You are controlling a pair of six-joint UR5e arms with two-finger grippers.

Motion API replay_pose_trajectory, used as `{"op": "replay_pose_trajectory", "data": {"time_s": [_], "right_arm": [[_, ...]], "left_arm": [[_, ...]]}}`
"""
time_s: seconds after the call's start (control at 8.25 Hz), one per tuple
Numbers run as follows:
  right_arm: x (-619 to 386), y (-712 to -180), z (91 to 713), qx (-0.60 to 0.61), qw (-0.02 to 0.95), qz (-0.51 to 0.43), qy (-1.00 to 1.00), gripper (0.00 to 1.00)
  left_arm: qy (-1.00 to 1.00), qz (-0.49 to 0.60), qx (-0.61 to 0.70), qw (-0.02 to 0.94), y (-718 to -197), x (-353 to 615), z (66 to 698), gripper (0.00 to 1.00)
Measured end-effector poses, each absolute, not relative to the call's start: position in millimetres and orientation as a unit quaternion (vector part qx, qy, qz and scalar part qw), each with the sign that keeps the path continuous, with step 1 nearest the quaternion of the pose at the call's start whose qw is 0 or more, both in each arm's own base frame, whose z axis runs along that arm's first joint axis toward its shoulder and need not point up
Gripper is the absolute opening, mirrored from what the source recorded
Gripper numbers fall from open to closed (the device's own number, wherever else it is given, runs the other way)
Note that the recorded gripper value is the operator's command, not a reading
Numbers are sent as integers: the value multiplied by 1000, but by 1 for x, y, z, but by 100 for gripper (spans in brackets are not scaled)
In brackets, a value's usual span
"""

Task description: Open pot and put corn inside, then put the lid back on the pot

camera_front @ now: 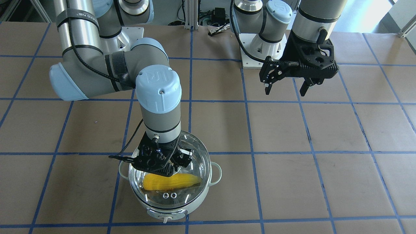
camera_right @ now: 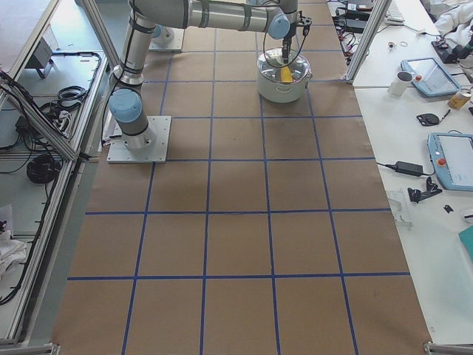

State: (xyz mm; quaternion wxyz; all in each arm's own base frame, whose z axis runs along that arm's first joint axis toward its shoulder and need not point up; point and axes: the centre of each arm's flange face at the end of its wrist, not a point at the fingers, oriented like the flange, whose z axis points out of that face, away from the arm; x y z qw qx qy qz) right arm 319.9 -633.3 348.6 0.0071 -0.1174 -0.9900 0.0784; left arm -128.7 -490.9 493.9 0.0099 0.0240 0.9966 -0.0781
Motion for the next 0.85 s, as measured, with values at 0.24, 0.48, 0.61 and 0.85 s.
{"op": "replay_pose_trajectory", "data": {"time_s": [0.24,0.48,0.61,0.85], "right_arm": [[320,-633,348,-117,7,79,-990,29],[320,-634,348,-117,7,83,-990,29],[319,-634,349,-117,9,85,-989,29],[319,-635,350,-117,9,89,-989,29]], "left_arm": [[997,-78,24,10,-491,-129,493,100],[997,-78,24,10,-491,-129,493,100],[997,-78,24,10,-491,-129,494,100],[997,-73,24,13,-487,-129,494,100]]}}
